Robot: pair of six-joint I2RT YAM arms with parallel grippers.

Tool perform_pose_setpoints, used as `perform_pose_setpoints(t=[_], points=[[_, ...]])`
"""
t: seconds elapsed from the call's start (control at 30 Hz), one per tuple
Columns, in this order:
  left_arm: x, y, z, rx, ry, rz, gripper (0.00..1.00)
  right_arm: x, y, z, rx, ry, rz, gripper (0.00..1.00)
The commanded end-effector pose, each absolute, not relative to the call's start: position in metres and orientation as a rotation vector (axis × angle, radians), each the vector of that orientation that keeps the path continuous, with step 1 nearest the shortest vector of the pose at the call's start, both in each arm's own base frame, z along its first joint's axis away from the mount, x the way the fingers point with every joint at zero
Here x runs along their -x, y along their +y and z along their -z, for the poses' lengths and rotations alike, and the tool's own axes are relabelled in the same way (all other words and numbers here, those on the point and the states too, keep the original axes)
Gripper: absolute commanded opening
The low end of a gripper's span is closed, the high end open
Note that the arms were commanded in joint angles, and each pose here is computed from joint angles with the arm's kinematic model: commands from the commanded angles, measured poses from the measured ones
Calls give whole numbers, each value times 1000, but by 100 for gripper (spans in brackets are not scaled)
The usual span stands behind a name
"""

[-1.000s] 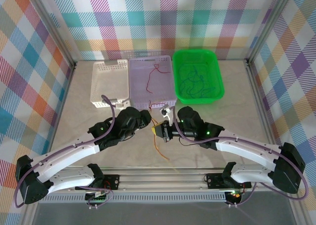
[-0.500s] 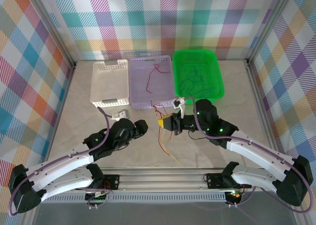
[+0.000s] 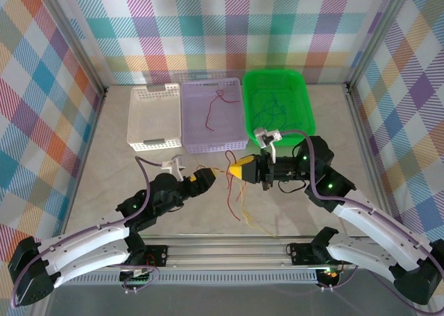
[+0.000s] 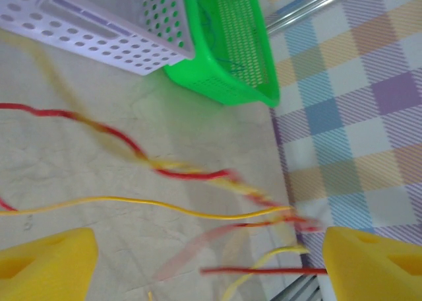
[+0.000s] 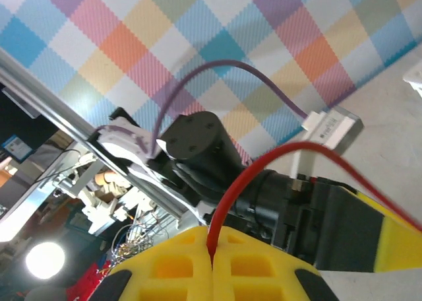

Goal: Untangle the cables

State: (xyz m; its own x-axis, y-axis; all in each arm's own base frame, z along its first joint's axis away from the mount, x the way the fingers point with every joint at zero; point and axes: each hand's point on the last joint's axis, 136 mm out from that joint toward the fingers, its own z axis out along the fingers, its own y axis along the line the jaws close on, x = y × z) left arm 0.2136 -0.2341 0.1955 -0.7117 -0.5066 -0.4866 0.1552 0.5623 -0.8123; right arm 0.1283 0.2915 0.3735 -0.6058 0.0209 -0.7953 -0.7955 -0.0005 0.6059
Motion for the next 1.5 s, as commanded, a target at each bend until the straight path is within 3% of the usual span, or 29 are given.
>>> perform_pose_setpoints(t=[0.0, 0.4, 0.6, 1.07, 1.47], points=[[-219, -236, -207, 310, 2006, 1224, 90, -122, 286, -386, 849, 1605, -1676, 0], [-225, -243, -179, 336, 2123, 1147, 84, -152, 270, -406, 740, 1643, -1574, 0], [-216, -221, -176, 342, 2113, 1087, 77, -191, 271, -413, 641, 1740, -1466, 0], [-185, -152, -177, 301, 2138, 855, 82, -347, 311, -372, 396, 2050, -1467, 0], [-176, -130, -160, 326, 2160, 789, 84, -463, 350, -309, 266, 2235, -1461, 0]])
